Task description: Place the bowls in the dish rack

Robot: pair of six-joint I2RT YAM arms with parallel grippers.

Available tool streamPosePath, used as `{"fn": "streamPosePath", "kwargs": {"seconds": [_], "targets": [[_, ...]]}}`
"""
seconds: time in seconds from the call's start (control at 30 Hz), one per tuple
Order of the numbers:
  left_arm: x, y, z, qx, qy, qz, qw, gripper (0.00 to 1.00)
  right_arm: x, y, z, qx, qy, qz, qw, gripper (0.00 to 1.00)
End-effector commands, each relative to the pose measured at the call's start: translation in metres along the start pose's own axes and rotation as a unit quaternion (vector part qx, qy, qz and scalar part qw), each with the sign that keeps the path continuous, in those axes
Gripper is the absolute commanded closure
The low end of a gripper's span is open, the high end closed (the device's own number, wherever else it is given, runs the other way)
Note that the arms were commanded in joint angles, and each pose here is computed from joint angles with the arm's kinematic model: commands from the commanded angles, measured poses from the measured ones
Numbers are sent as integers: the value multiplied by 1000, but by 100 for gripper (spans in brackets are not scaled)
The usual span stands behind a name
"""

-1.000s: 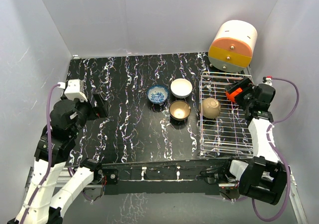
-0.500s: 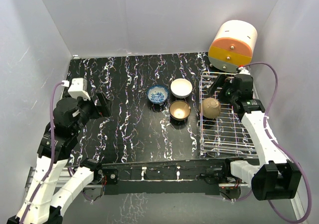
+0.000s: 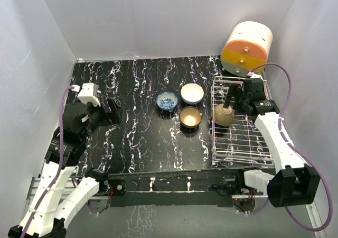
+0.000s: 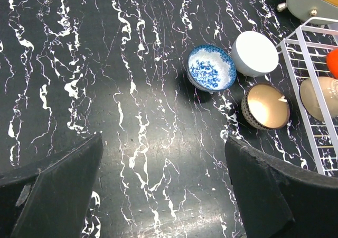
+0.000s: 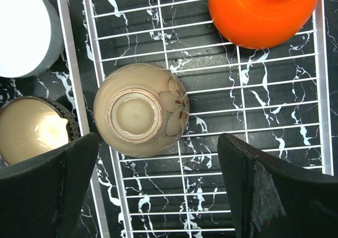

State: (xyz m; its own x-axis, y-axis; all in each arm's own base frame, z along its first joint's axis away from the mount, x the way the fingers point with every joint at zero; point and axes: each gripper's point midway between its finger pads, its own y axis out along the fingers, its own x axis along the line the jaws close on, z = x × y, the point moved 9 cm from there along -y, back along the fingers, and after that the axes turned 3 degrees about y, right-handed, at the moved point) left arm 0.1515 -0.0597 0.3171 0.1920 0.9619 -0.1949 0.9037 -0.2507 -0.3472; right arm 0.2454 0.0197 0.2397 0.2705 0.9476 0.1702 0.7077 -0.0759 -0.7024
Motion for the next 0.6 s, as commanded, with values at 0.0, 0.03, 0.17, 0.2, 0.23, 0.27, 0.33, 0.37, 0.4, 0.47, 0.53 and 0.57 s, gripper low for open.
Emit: {"fn": "streamPosePath", "kwargs": {"seconds": [0.0, 0.03, 0.17, 0.2, 0.23, 0.27, 0.33, 0.37, 0.4, 0.47, 0.53, 0.57], "targets": [[-3, 1, -2, -10, 0, 19, 1000, 3, 4, 5, -7, 5, -31, -2, 1000, 1], [-4, 1, -1, -9, -1, 20, 1000, 3, 4, 8, -7, 6, -34, -4, 999, 1], [-4, 2, 1, -7, -2, 22, 1000, 3, 6, 15, -4, 10, -41, -12, 999, 1], [-4, 3, 2, -6, -2, 21, 1000, 3, 6, 17, -2, 16, -42, -12, 999, 1], [-3, 4, 3, -4, -1, 21, 1000, 3, 6, 19, 0, 20, -43, -13, 999, 1], [-3, 5, 4, -1, -1, 20, 1000, 3, 7, 20, 2, 23, -44, -16, 999, 1], [-3, 7, 4, 2, 0, 19, 1000, 3, 9, 21, 5, 26, -45, -19, 998, 2], [-3, 7, 4, 3, 0, 20, 1000, 3, 9, 22, 5, 25, -45, -18, 999, 2], [-3, 8, 5, 4, 1, 19, 1000, 3, 10, 22, 5, 24, -45, -18, 999, 4], [-3, 8, 5, 4, 2, 19, 1000, 3, 11, 25, 6, 27, -47, -17, 998, 8], [-3, 9, 5, 4, 1, 20, 1000, 3, 14, 27, 6, 32, -49, -20, 998, 9], [-3, 9, 6, 5, 0, 20, 1000, 3, 15, 29, 7, 36, -49, -20, 998, 9]]}}
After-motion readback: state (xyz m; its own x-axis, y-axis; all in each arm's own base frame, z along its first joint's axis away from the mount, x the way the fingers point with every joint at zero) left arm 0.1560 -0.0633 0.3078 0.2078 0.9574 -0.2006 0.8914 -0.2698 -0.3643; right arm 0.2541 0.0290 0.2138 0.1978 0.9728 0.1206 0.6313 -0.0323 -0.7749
